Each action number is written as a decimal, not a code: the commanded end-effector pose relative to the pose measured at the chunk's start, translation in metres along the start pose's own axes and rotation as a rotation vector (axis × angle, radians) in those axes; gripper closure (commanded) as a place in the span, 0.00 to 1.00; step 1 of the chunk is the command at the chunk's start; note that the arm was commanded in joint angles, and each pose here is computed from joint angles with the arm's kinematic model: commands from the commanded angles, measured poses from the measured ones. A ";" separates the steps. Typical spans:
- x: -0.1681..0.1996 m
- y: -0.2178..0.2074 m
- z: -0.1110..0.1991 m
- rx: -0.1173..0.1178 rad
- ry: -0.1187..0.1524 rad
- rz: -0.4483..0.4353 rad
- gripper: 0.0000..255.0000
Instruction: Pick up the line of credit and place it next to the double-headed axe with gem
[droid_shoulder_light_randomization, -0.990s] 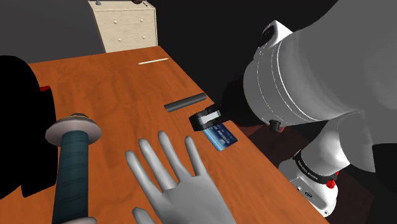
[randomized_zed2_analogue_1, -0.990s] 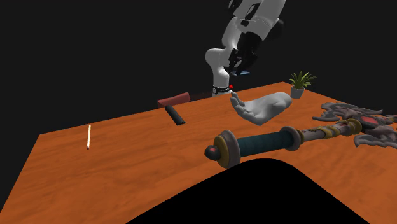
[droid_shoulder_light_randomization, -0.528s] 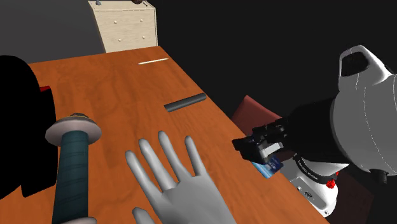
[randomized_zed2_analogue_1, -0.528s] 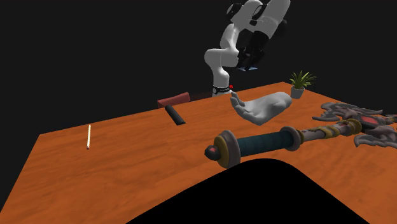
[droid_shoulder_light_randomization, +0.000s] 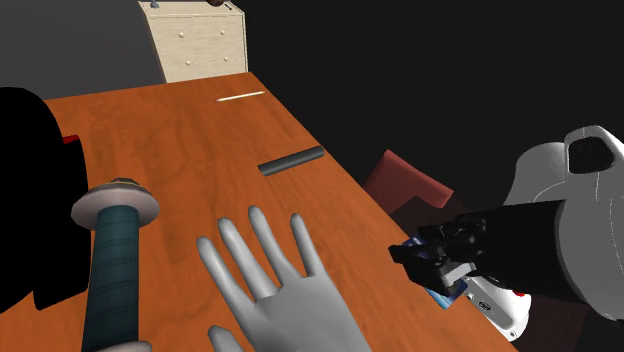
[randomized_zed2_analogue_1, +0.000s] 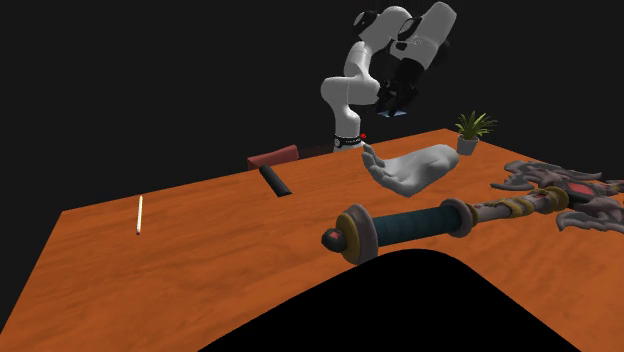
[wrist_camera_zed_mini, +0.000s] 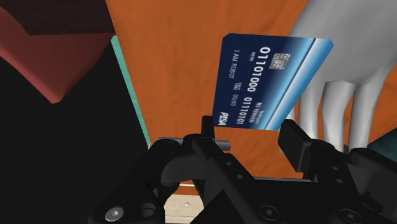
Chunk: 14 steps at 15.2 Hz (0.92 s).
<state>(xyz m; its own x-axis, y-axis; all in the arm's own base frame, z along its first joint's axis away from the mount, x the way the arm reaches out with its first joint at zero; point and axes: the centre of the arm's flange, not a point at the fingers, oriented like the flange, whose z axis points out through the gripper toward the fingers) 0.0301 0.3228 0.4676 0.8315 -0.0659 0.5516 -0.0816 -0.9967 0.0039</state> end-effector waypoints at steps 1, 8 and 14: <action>-0.006 -0.001 0.008 0.000 0.000 0.000 1.00; -0.027 -0.001 0.039 0.000 0.000 0.000 1.00; -0.044 -0.001 0.065 0.000 0.000 0.000 1.00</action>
<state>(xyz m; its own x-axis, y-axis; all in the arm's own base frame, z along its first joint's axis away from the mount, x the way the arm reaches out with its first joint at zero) 0.0297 0.3246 0.3945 0.8316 -0.0659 0.5514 -0.0818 -0.9966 0.0042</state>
